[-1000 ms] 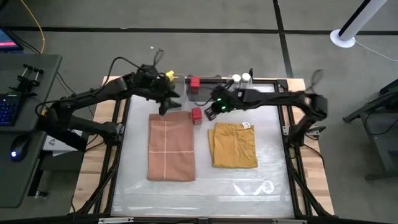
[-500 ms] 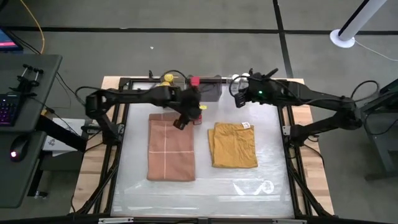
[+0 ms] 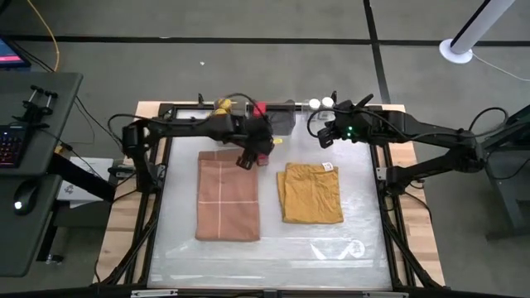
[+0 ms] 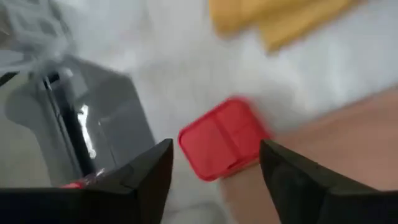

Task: Sort spices by type
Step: Put the red seasoning can into the black transparent bin

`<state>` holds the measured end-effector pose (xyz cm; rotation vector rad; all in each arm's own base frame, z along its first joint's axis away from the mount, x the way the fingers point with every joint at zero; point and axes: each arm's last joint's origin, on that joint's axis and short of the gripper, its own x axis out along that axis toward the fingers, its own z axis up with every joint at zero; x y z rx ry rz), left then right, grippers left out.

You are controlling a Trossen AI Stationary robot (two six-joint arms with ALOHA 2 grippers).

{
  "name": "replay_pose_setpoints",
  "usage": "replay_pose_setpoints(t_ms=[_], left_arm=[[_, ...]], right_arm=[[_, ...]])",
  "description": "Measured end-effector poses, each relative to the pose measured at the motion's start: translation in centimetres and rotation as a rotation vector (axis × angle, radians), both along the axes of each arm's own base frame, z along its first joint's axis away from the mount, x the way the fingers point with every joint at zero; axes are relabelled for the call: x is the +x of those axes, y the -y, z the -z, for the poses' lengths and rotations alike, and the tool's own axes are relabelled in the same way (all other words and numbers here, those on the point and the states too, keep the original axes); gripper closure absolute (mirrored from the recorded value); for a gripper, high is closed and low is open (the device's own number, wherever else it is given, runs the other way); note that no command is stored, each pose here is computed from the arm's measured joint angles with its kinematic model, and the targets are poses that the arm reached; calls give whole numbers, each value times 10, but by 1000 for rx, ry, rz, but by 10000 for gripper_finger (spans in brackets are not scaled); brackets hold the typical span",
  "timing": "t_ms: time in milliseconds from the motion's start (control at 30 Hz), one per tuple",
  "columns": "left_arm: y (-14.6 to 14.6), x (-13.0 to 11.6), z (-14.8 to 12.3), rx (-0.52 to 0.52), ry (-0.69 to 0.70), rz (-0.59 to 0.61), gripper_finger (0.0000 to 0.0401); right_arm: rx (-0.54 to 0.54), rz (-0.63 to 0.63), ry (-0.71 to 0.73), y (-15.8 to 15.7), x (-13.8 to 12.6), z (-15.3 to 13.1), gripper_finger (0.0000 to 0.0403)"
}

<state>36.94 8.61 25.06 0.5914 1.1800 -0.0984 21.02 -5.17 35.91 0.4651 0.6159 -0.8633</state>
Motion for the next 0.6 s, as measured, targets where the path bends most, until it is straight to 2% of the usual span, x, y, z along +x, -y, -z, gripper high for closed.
replay_pose_setpoints(t_ms=[100,233,400,500,600], left_arm=[[-7,-7,-13,-122,70,-28,235],[-21,-18,7,-145,-35,-86,372],[-25,-17,16,-160,-23,-100,397],[-26,-10,21,-188,19,-59,399],[-28,-5,24,-157,36,6,400]], right_arm=[[3,-3,-29,0,-2,2,403],[6,-4,-47,-1,-3,3,403],[5,-4,-47,0,-3,3,403],[5,-1,-44,0,-3,2,403],[5,-1,-44,0,-3,3,403]])
